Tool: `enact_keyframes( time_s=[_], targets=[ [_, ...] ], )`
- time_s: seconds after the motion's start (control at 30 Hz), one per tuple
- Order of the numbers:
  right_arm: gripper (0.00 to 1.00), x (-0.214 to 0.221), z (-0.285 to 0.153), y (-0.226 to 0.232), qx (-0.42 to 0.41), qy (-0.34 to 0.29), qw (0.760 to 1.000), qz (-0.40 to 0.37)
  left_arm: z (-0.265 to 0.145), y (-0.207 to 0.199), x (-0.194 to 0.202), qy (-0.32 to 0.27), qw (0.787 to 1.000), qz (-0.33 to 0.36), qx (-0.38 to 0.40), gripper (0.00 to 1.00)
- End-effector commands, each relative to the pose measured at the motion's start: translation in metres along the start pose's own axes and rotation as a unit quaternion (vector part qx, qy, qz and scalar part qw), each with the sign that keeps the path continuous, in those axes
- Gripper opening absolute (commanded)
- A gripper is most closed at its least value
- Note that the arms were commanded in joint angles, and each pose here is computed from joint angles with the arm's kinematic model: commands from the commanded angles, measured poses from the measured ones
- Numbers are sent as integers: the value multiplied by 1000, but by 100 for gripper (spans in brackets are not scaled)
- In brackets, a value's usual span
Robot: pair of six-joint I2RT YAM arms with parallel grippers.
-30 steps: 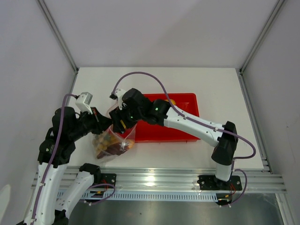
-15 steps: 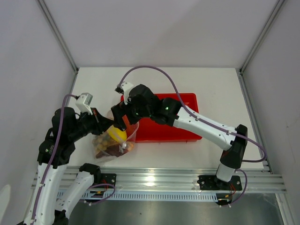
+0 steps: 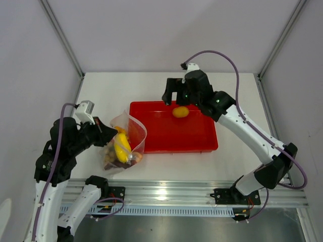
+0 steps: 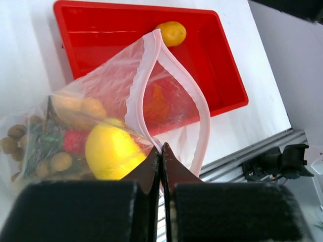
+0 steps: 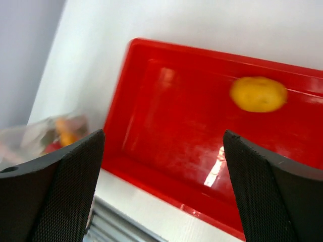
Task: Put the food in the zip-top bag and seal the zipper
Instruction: Pick up the fake vegetable from the bin.
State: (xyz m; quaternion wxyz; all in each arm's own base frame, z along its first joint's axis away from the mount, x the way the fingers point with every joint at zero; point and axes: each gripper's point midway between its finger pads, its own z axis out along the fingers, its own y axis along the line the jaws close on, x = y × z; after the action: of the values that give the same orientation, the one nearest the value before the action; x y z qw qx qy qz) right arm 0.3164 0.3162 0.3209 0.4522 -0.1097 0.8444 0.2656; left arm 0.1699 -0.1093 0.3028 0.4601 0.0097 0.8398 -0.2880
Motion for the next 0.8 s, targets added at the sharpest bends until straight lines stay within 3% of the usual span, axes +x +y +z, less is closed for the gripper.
enact_keyframes(
  time_s=[0.0,0.23,0.47,0.77],
  targets=[
    [99,2,16,-41,58,3,997,56,-15,5,-20,-38,998,23,-34,1],
    [99,39,76,-119,178,51,978,95,-29,19,-25,-55,994,35,-84,0],
    [99,72,126,-153,224,71,966,104,-42,38,-27,-70,986,38,-145,0],
    [99,102,156,-192,256,93,958,91,-46,67,-23,-69,973,39,-216,1]
  ],
)
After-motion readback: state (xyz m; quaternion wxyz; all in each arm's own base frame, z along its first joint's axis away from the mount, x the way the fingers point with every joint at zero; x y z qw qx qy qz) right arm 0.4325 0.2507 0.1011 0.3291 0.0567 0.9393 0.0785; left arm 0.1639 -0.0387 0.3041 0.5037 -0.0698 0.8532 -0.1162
